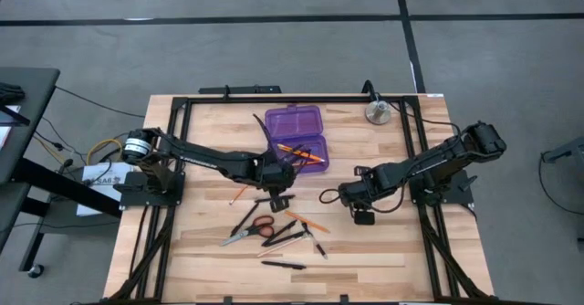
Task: Pick & place school supplies into a supply box
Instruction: Put the black pen into the purple supply box
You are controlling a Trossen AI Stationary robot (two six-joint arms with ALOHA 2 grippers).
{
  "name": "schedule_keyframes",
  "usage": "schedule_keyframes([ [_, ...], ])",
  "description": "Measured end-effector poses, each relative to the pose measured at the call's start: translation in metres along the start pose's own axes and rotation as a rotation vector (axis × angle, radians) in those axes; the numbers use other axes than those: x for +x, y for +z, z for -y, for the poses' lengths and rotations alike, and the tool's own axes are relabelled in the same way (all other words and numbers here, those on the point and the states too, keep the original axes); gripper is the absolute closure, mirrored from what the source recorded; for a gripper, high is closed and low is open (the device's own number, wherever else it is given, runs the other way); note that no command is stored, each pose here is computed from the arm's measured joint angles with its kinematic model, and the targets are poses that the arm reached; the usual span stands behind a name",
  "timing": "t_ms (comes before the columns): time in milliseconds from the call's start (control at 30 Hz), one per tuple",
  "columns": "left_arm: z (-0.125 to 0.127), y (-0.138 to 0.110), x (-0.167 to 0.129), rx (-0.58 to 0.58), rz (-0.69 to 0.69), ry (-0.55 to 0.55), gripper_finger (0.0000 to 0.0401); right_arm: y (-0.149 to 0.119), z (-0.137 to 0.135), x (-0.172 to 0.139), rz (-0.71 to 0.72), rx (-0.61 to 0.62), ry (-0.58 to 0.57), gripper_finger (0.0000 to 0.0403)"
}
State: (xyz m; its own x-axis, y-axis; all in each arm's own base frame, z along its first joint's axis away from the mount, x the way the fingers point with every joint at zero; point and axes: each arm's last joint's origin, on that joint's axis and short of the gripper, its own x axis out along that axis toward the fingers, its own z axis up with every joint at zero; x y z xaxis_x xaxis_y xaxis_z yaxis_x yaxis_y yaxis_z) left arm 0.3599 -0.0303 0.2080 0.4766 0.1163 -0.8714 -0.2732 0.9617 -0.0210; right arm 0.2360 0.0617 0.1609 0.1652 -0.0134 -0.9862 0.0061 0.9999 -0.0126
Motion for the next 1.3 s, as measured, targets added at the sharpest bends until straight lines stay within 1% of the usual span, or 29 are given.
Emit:
schedule_keyframes([
  [67,0.005,0.0,0.012,0.012,0.001,-0.006,0.0364,0.0,-0.001,0.0,0.004,0.003,0.001,0.0327],
  [200,0.01,-0.007,0.037,0.024,-0.063,-0.02,0.0325,0.0,-0.003,0.0,0.011,0.004,0.003,0.0327],
  [300,0.01,-0.012,0.052,0.027,-0.101,-0.006,0.03,0.0,-0.005,-0.001,0.012,-0.002,0.002,0.0327],
  [467,0.01,-0.013,0.064,0.025,-0.082,0.044,0.0281,-0.001,-0.008,-0.001,0.012,-0.008,0.004,0.0327],
  [733,0.009,-0.013,0.063,0.031,-0.077,0.061,0.0279,-0.002,-0.009,-0.001,0.002,-0.011,0.001,0.0327],
  [933,0.011,-0.014,0.062,0.05,-0.088,0.052,0.0279,-0.003,-0.009,-0.001,-0.001,-0.011,0.0,0.0327],
  [1033,0.012,-0.014,0.061,0.066,-0.091,0.03,0.0279,-0.003,-0.009,-0.001,-0.003,-0.011,0.0,0.0327],
  [1300,0.012,-0.004,0.037,0.099,-0.02,0.003,0.0279,-0.003,-0.008,-0.001,-0.005,-0.012,-0.004,0.0327],
])
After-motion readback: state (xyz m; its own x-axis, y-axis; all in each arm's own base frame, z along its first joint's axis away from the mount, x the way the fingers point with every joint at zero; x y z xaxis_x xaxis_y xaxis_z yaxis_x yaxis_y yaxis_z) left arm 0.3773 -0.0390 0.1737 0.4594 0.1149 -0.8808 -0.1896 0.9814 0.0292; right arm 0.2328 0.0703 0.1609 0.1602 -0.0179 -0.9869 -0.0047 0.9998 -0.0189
